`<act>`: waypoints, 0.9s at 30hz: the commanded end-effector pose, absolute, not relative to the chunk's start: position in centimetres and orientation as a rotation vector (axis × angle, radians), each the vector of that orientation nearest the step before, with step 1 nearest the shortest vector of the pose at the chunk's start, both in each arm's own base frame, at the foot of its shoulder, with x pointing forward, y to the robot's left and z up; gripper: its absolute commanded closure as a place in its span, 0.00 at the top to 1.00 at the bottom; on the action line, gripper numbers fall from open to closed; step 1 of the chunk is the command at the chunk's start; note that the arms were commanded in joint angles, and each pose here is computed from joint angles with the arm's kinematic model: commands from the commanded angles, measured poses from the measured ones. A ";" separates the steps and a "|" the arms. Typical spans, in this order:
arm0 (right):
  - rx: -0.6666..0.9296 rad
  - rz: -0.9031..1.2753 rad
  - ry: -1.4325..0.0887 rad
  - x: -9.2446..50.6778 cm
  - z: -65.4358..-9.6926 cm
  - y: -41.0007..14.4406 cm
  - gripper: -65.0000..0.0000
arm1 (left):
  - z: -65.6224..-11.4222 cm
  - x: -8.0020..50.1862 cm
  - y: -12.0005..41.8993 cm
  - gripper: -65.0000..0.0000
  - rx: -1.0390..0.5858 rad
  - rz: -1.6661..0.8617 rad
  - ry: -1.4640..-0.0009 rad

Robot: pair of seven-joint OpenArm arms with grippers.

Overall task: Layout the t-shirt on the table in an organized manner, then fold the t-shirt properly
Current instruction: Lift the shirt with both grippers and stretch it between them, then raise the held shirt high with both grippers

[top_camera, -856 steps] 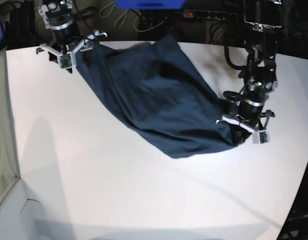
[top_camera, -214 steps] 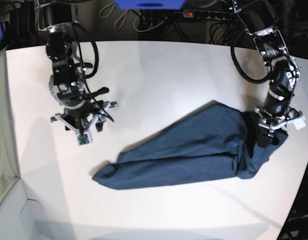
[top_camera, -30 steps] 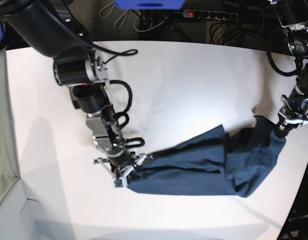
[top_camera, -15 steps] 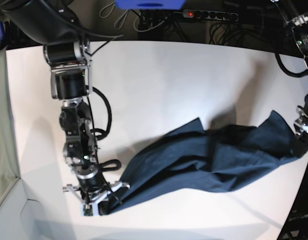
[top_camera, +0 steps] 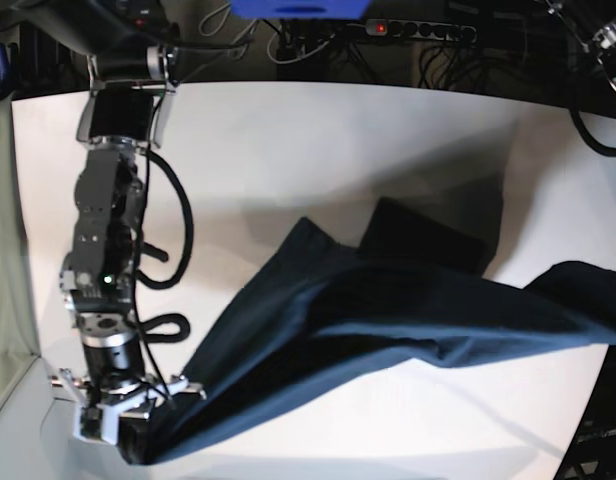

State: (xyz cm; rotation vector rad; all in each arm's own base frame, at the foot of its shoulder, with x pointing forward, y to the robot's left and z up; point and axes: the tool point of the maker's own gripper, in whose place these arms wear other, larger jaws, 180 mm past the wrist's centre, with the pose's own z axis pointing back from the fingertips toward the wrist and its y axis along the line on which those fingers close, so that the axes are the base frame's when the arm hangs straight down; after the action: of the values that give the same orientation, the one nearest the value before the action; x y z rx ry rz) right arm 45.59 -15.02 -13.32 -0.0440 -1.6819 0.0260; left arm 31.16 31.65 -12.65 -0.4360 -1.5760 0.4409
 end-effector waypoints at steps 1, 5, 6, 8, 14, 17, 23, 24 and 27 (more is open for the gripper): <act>-0.057 0.014 -1.775 45.7 -10.0 -15.6 0.00 | -10.0 31.2 31.8 0.00 -0.470 0.425 -1.656; -0.062 -0.021 -1.747 47.4 -10.6 -16.8 0.00 | -10.0 32.1 32.7 0.00 -0.488 0.462 -1.664; -0.059 -0.027 -1.725 48.0 -11.2 -16.8 0.00 | -10.3 32.3 33.1 0.00 -0.492 0.480 -1.659; -0.049 -0.033 -1.674 49.4 -12.9 -16.9 0.00 | -11.9 33.4 33.4 0.00 -0.521 0.517 -1.617; -0.004 -0.051 -1.435 54.3 -20.2 -16.6 0.03 | -20.1 36.5 35.3 0.00 -0.590 0.703 -1.410; 0.005 -0.059 -1.338 55.4 -23.2 -16.8 0.17 | -22.3 36.5 36.3 0.00 -0.586 0.761 -1.363; 0.028 -0.056 -1.251 55.3 -26.5 -15.7 0.58 | -23.2 36.6 36.9 0.00 -0.588 0.795 -1.343; 0.026 -0.054 -1.261 55.0 -26.3 -15.8 0.64 | -23.4 36.7 37.0 0.00 -0.588 0.801 -1.342; 0.014 -0.046 -1.325 52.8 -25.3 -15.7 0.74 | -23.1 36.7 36.9 0.00 -0.587 0.794 -1.348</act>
State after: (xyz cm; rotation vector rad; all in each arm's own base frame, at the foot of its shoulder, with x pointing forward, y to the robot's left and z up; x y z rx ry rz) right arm 51.84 -15.54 -28.19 0.0137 -1.2378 -0.0454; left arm 36.25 36.29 -25.64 -0.5726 -1.2771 0.8129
